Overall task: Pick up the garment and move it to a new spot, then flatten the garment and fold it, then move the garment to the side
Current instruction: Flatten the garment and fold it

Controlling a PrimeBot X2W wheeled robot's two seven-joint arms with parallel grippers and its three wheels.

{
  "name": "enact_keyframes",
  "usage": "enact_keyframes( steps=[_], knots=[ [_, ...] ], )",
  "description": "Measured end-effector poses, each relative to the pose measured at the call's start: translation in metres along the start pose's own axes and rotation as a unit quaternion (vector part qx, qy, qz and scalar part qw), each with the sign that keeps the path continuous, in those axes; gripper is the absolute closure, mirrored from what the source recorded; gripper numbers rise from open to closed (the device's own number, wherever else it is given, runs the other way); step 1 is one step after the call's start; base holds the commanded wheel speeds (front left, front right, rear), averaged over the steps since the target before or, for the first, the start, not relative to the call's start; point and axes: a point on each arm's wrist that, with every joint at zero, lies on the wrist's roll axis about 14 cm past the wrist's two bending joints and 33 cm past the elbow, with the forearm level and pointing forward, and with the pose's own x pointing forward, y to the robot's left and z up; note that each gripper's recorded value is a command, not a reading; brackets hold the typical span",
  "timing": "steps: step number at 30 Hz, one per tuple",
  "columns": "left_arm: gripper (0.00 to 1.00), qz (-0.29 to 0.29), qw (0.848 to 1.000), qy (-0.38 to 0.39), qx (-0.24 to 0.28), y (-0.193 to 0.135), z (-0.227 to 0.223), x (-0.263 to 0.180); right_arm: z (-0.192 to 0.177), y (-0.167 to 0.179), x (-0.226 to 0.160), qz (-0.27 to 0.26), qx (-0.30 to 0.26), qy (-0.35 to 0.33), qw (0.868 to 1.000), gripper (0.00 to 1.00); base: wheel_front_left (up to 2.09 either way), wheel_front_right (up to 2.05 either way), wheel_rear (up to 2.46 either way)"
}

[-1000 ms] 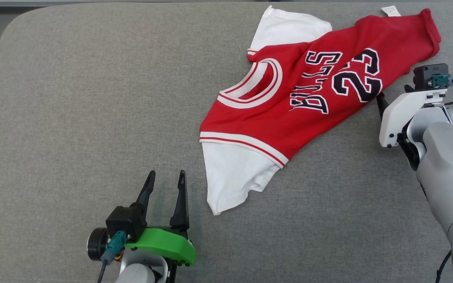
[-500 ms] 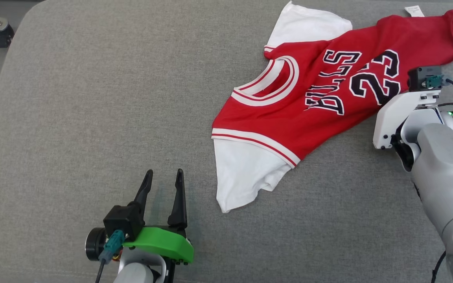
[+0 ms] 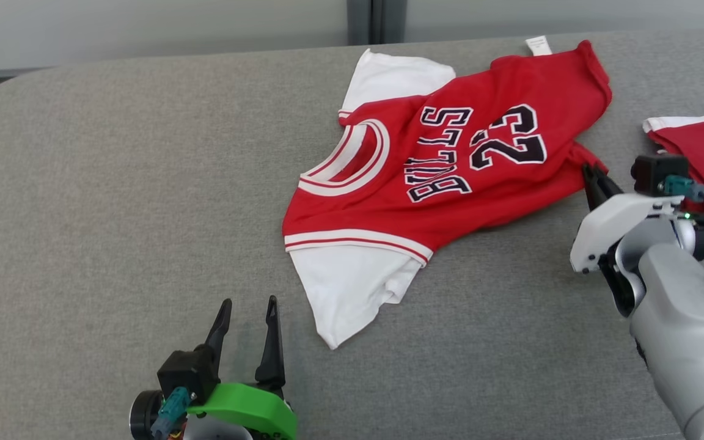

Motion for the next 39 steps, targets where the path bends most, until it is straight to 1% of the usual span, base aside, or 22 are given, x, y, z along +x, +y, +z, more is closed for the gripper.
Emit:
enact_keyframes(
  steps=[3, 6, 8, 12, 13, 14, 15, 17, 19, 23, 24, 26, 30, 35, 39],
  knots=[
    [0.00, -0.012, 1.000, -0.003, 0.001, -0.009, 0.002, -0.002, -0.009, -0.008, -0.024, -0.009, 0.011, -0.008, 1.000, 1.00, 0.00, 0.00, 0.00],
    [0.00, -0.024, 1.000, -0.006, 0.002, -0.017, 0.004, -0.003, -0.027, -0.010, -0.051, -0.016, 0.024, -0.001, 1.000, 1.00, 0.00, 0.00, 0.00],
    [0.00, -0.033, 0.999, -0.011, 0.001, -0.022, 0.007, -0.002, -0.043, -0.004, -0.067, -0.015, 0.039, 0.012, 0.999, 1.00, 0.00, 0.00, 0.00],
    [0.00, -0.046, 0.999, -0.020, 0.006, -0.030, 0.014, 0.000, -0.067, 0.025, -0.095, 0.000, 0.067, 0.038, 0.997, 1.00, 0.00, 0.00, 0.00],
    [0.00, -0.050, 0.999, -0.021, 0.007, -0.032, 0.015, 0.000, -0.072, 0.030, -0.101, 0.003, 0.069, 0.044, 0.997, 0.94, 0.00, 0.00, 0.00],
    [0.00, -0.052, 0.998, -0.022, 0.008, -0.033, 0.015, 0.000, -0.076, 0.034, -0.106, 0.005, 0.066, 0.050, 0.997, 0.33, 0.00, 0.00, 0.00],
    [0.00, -0.054, 0.998, -0.023, 0.009, -0.034, 0.016, 0.000, -0.077, 0.036, -0.110, 0.006, 0.067, 0.050, 0.996, 0.00, 0.00, 0.00, 0.00],
    [0.00, -0.057, 0.998, -0.023, 0.010, -0.036, 0.017, 0.001, -0.072, 0.040, -0.114, 0.006, 0.079, 0.041, 0.996, 0.00, 0.00, 0.00, 0.00],
    [0.00, -0.058, 0.998, -0.024, 0.009, -0.036, 0.017, 0.001, -0.061, 0.036, -0.117, -0.003, 0.089, 0.020, 0.996, 0.00, 0.00, 0.00, 0.00],
    [0.00, -0.058, 0.998, -0.023, 0.010, -0.036, 0.018, 0.001, -0.038, -0.004, -0.123, -0.059, 0.080, -0.021, 0.995, 0.00, 0.00, 0.00, 0.00],
    [0.00, -0.058, 0.998, -0.023, 0.011, -0.035, 0.018, 0.001, -0.039, -0.015, -0.127, -0.075, 0.072, -0.018, 0.994, 0.00, 0.00, 0.00, 0.00],
    [0.00, -0.057, 0.998, -0.023, 0.011, -0.034, 0.018, 0.001, -0.041, -0.033, -0.132, -0.103, 0.080, -0.016, 0.991, 0.00, 0.00, 0.00, 0.00],
    [0.00, -0.054, 0.998, -0.022, 0.012, -0.031, 0.017, 0.002, -0.054, -0.048, -0.133, -0.131, 0.085, 0.008, 0.988, 0.00, 0.00, 0.00, 0.00],
    [0.00, -0.049, 0.998, -0.019, 0.015, -0.027, 0.017, 0.005, -0.069, -0.052, -0.119, -0.140, 0.097, 0.041, 0.984, 0.00, 0.00, 0.00, 0.00],
    [0.00, -0.045, 0.999, -0.018, 0.017, -0.023, 0.017, 0.007, -0.083, -0.042, -0.105, -0.127, 0.105, 0.075, 0.984, 0.00, 0.00, 0.00, 0.00]
  ],
)
